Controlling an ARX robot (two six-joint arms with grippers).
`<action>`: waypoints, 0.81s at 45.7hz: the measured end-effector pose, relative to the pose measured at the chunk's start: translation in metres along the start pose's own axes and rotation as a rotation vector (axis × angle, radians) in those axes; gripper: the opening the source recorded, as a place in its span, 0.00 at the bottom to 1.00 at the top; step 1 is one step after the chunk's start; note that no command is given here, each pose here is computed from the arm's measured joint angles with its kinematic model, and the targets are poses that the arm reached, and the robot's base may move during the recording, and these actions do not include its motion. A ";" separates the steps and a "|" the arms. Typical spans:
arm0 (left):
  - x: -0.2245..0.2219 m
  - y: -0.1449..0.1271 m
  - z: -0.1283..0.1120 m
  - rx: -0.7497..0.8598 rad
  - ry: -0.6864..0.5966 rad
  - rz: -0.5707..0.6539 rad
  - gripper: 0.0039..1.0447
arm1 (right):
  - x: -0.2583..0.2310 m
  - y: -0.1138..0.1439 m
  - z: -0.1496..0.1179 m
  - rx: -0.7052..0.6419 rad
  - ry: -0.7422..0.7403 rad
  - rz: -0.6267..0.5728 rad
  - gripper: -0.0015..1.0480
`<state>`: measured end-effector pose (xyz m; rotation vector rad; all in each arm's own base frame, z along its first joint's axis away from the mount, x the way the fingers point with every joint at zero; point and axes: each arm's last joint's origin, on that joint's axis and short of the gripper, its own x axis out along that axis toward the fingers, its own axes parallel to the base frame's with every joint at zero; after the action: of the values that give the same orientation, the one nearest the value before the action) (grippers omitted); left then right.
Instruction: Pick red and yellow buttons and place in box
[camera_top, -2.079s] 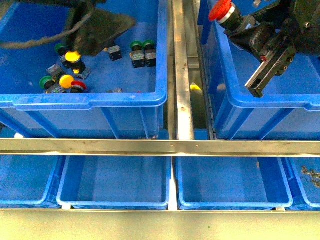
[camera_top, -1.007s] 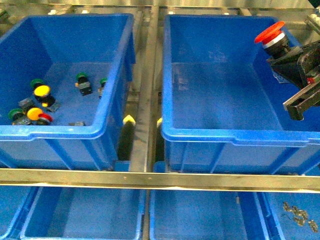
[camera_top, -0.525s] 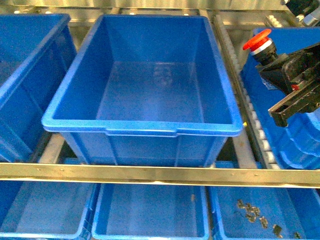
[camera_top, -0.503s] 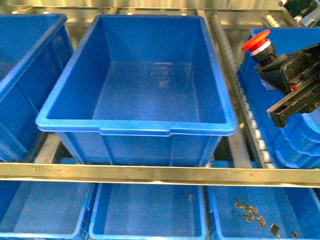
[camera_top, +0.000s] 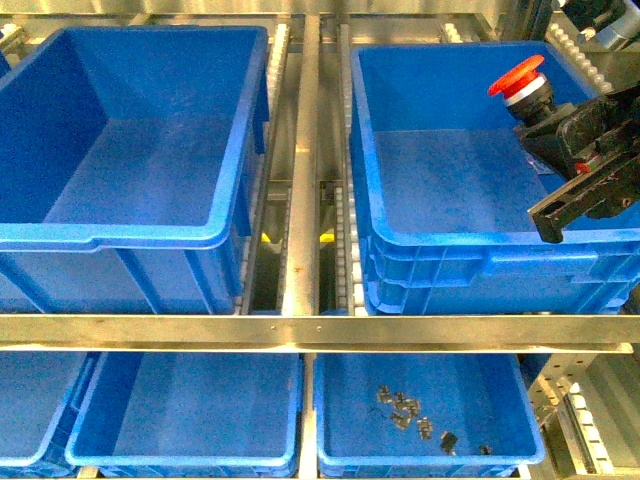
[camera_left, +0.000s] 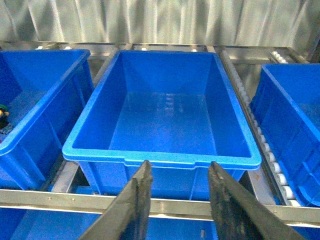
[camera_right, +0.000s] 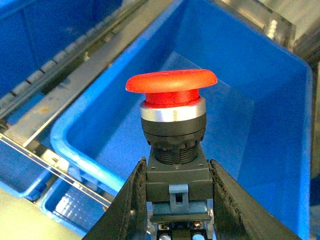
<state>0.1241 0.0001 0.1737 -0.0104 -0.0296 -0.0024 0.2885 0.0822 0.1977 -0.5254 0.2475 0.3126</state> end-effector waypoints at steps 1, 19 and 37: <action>0.000 0.000 0.000 0.000 0.000 0.000 0.38 | 0.000 0.000 0.000 0.000 0.000 0.000 0.25; 0.000 0.000 0.000 0.002 0.000 0.003 0.92 | 0.039 -0.014 -0.001 0.036 0.033 0.015 0.25; 0.000 0.000 0.000 0.002 0.000 0.004 0.92 | 0.208 -0.066 0.000 0.186 0.233 -0.115 0.25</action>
<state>0.1241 0.0002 0.1737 -0.0086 -0.0296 0.0014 0.5044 0.0754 0.1631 -0.3897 0.4662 0.1144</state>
